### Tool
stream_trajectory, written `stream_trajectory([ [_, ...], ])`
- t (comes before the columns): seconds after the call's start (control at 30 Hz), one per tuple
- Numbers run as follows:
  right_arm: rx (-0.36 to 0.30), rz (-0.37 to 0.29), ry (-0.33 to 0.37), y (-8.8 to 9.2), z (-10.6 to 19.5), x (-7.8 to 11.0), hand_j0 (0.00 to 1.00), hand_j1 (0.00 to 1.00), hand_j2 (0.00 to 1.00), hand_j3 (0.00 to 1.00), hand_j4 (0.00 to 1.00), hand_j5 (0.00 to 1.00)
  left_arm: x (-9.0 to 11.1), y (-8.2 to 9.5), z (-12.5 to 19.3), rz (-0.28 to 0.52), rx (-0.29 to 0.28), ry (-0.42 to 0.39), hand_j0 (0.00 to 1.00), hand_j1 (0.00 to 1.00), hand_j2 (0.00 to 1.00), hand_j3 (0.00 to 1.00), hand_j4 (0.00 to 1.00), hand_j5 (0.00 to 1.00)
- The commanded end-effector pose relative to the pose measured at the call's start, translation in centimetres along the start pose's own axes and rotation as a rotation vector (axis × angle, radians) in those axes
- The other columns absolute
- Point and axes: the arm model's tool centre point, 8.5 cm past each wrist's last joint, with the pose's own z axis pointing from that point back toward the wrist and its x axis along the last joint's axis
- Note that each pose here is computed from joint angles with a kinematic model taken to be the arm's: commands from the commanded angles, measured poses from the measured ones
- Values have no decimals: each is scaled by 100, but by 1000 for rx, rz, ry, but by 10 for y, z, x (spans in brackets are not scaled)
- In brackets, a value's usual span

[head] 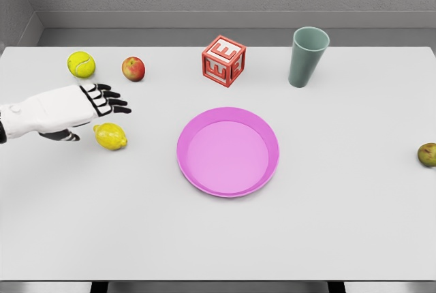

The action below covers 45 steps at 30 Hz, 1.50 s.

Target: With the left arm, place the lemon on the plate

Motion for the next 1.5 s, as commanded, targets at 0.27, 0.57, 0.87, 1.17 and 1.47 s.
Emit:
stream_trajectory([
  [0.27,1,0,0,0,0,0,100,100,100,100,100,100,6,-25,-8,20,-75,-21,100,100,100,100,100,100],
  [0.57,1,0,0,0,0,0,100,100,100,100,100,100,1,-30,-31,69,-37,-17,100,100,100,100,100,100],
  [0.87,0,0,0,0,0,0,100,100,100,100,100,100,-5,-52,-30,94,-95,4,100,100,100,100,100,100],
  [1.17,1,0,1,0,0,0,100,100,100,100,100,100,-7,-47,-37,94,-78,4,100,100,100,100,100,100],
  [1.47,0,0,0,0,0,0,100,100,100,100,100,100,-6,-42,-42,85,-66,-1,100,100,100,100,100,100],
])
